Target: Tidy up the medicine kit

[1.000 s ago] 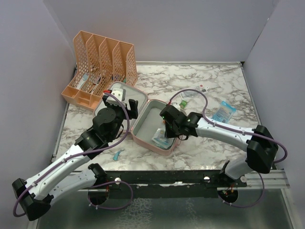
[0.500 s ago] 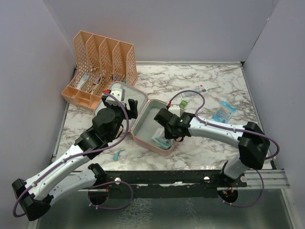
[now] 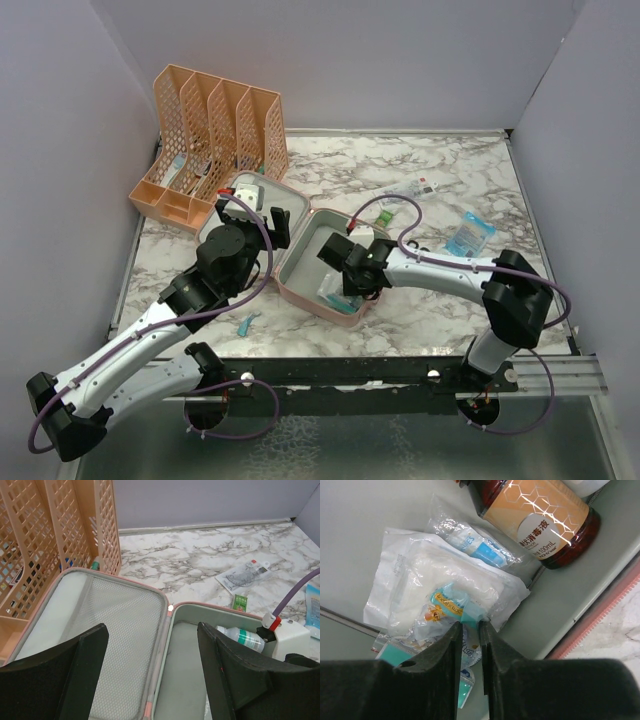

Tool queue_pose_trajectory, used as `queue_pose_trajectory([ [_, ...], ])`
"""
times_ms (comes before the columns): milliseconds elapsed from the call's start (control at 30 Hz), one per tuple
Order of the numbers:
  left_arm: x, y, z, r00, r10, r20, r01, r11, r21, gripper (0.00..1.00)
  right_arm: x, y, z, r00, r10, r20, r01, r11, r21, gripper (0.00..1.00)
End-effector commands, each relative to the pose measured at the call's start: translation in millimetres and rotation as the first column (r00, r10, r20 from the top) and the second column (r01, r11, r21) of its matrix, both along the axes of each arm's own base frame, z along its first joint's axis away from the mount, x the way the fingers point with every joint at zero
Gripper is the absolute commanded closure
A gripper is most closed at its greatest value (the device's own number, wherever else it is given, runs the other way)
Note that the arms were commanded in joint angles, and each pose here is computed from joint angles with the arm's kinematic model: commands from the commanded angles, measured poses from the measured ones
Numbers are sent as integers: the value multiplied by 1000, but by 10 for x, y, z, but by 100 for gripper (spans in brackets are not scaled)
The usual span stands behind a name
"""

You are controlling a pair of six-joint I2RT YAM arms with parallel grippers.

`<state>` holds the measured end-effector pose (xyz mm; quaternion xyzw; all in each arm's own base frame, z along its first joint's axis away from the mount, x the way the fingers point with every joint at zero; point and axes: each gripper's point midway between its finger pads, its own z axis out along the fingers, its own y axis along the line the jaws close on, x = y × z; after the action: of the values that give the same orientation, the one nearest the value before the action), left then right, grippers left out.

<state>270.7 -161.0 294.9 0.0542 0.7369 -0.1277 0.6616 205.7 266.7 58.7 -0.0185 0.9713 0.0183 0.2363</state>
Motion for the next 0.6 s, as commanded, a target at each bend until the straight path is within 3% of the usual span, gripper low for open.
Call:
queue_pose_trajectory([
  [0, 11, 21, -18, 1000, 18, 1, -18, 1000, -3, 25, -15, -103, -14, 1000, -10, 4, 10, 997, -74, 76],
  [267, 11, 14, -13, 1000, 14, 1, -14, 1000, -1, 25, 103, -130, 390, 995, -35, 93, 40, 998, -46, 64],
  [567, -2, 15, 6, 1000, 8, 5, -8, 1000, -7, 25, 319, -206, 907, 957, -58, 286, 49, 998, 38, 52],
])
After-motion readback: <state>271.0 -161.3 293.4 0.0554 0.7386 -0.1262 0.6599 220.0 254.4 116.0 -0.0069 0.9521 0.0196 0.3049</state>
